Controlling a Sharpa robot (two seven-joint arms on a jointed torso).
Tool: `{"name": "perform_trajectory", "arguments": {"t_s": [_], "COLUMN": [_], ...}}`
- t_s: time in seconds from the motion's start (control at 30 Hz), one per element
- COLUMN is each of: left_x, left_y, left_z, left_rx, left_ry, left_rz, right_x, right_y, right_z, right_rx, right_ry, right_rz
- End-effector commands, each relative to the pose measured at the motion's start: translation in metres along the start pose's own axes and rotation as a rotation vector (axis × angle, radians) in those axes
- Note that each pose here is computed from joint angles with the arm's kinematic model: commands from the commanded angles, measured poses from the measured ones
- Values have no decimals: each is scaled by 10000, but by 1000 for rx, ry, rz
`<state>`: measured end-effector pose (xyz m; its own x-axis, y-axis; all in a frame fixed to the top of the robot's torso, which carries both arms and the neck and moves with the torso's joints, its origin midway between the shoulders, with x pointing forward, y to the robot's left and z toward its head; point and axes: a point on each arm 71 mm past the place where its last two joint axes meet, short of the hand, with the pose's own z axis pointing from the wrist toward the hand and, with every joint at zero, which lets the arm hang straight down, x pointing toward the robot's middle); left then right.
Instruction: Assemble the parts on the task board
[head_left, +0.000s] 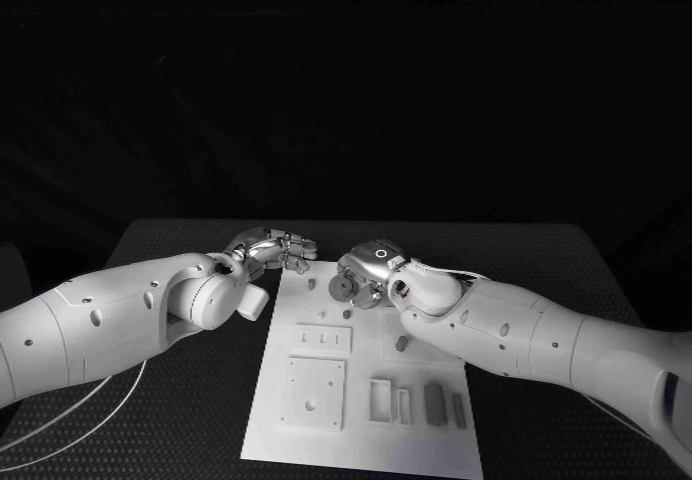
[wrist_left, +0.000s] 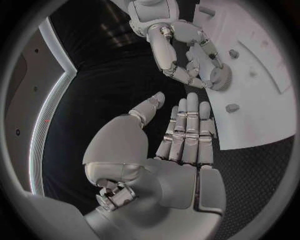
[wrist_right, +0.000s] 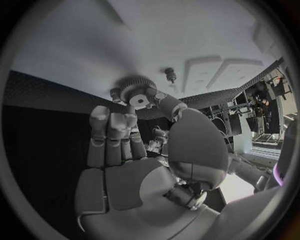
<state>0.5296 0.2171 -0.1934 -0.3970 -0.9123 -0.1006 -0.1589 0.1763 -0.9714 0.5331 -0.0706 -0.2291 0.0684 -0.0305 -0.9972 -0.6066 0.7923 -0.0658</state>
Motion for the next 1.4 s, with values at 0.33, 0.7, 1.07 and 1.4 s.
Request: {"name": "perform_trajectory", "arguments": {"t_s": [0.33,0.7,1.07,1.4], "left_x": [19,11,7,-11], "left_y": [-21,-18,-9,-5], "left_z": [9,6,1,-5], "left_rx": [13,10,-1,-2], "left_ry": [3,2,7,3], "left_rz": [3,3,-1,-1], "right_x": [76,131,139,48], "right_y": [22,-50,-105,-154], "right_z": [13,-5,-35,-96], "right_rx": [-1,26,31,0], "right_ry": [45,106,108,-15], "right_rz": [-6,40,129,213]}}
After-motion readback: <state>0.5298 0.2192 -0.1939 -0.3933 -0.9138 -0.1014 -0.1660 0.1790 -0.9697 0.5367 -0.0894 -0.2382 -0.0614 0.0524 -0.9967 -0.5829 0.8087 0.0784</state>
